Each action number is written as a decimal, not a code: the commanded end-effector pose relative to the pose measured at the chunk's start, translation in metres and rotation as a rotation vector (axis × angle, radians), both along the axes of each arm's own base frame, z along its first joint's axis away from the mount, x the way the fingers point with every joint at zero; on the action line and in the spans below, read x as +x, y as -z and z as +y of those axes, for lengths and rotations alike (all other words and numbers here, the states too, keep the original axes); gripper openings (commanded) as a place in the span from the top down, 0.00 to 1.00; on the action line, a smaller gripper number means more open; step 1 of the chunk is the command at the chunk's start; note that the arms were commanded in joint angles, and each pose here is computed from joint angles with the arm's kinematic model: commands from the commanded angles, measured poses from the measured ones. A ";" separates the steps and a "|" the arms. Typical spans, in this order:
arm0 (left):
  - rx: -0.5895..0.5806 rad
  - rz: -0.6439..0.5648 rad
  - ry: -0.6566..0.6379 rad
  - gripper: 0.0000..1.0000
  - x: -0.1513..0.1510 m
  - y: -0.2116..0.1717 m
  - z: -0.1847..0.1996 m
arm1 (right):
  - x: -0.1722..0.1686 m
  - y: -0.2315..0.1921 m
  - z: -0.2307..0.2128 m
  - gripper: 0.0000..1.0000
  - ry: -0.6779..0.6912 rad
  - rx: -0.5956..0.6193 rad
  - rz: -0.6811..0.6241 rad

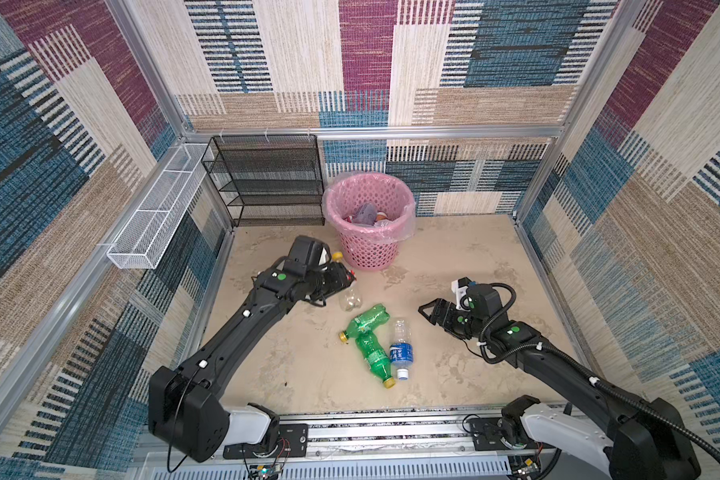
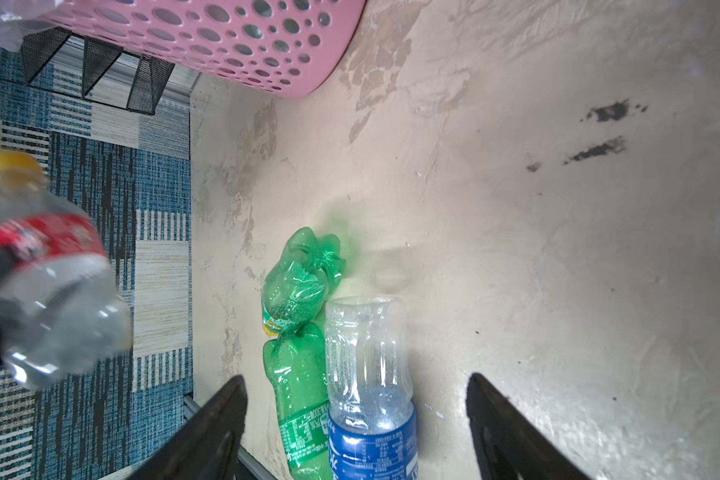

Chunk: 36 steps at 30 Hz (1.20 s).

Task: Throw the plastic bottles in the bin
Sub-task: 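Lift the red-label bottle with the left gripper and carry it over the pink bin, then open the left gripper to drop the bottle, then draw it back toward the cluster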

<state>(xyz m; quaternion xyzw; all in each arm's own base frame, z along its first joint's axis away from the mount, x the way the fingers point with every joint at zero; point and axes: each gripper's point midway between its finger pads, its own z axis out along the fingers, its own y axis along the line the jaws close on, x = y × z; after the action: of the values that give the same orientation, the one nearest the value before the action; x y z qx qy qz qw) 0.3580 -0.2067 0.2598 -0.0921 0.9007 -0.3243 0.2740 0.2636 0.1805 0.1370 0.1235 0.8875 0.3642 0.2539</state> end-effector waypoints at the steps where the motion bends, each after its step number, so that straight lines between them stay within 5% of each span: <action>1: -0.054 -0.226 0.078 0.43 0.044 -0.093 -0.017 | 0.001 -0.010 -0.004 0.16 0.029 -0.002 -0.011; 4: -0.092 -0.437 0.062 0.31 0.083 -0.191 -0.019 | 0.000 -0.017 -0.007 0.16 0.037 -0.008 -0.017; 7: -0.149 -0.525 0.023 0.15 0.103 -0.247 -0.008 | -0.002 -0.022 -0.010 0.15 0.049 -0.015 -0.019; 11: -0.149 -0.632 -0.011 0.08 0.074 -0.296 0.014 | -0.008 -0.021 -0.017 0.14 0.078 -0.014 -0.017; 14: -0.091 -0.632 -0.024 0.08 0.045 -0.298 0.030 | -0.011 -0.017 -0.020 0.14 0.089 -0.007 -0.011; 18: -0.107 -0.648 -0.102 0.09 0.012 -0.258 0.052 | -0.013 -0.008 -0.018 0.14 0.078 -0.005 0.004; 28: -0.060 -0.168 -0.077 0.14 -0.045 -0.038 0.058 | -0.017 0.013 -0.011 0.15 0.033 -0.010 0.055; 36: -0.078 0.043 -0.083 0.15 -0.086 0.062 0.061 | -0.028 0.021 0.006 0.16 -0.028 -0.016 0.088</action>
<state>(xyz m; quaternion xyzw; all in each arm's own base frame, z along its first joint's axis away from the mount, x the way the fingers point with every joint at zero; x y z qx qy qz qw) 0.2748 -0.1389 0.2044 -0.1383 0.8972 -0.3185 0.2729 0.2353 0.1767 0.1114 0.1373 0.9059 0.3420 0.2085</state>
